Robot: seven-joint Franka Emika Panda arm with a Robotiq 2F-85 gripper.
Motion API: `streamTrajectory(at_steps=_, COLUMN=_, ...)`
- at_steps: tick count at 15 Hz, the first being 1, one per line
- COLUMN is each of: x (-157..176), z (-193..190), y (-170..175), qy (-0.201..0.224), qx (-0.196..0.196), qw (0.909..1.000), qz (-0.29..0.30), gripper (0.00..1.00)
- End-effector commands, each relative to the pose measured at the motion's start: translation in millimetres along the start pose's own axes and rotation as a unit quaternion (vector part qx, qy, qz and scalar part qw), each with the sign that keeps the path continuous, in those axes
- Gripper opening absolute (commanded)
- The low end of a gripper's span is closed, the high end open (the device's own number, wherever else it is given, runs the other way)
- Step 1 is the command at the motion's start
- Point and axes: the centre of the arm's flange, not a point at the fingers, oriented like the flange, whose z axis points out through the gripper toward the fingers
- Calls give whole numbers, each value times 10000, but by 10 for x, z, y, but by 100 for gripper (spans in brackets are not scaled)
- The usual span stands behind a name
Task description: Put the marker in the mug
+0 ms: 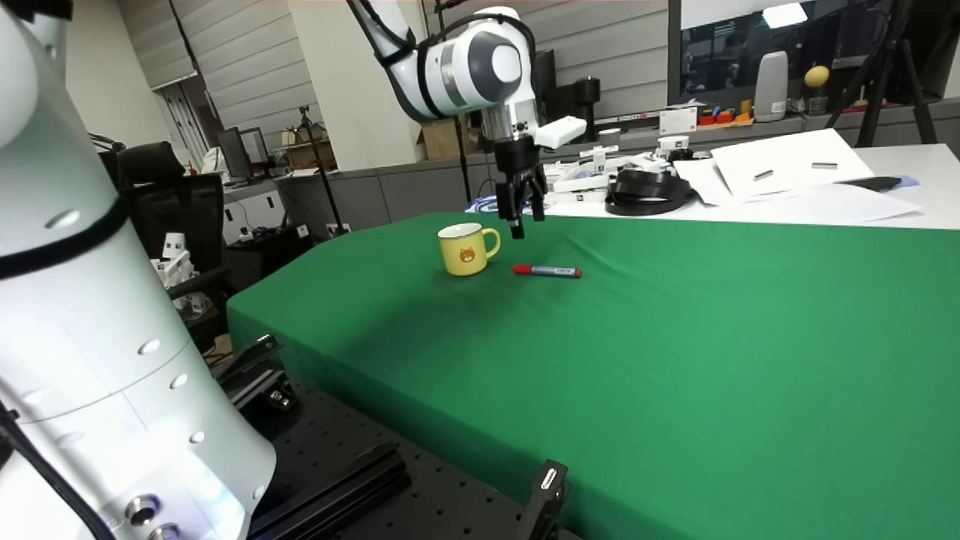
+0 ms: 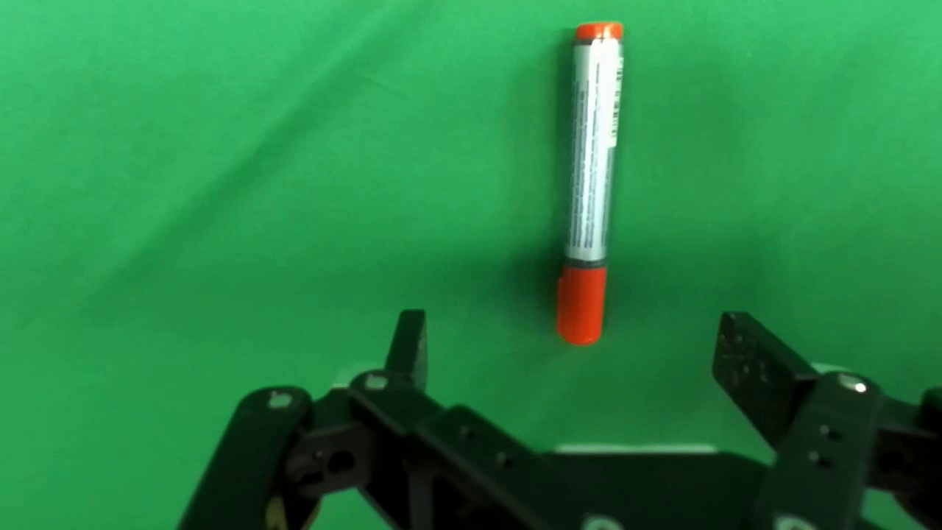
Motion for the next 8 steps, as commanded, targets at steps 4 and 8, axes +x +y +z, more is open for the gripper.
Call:
streamTrajectory(at_steps=4, x=43, z=268, y=55, qy=133, qx=-151, qw=9998, qz=-67, gripper=100)
streamTrajectory(at_steps=8, x=104, z=459, y=76, qy=194, qx=25, qw=9998, qz=-54, gripper=100)
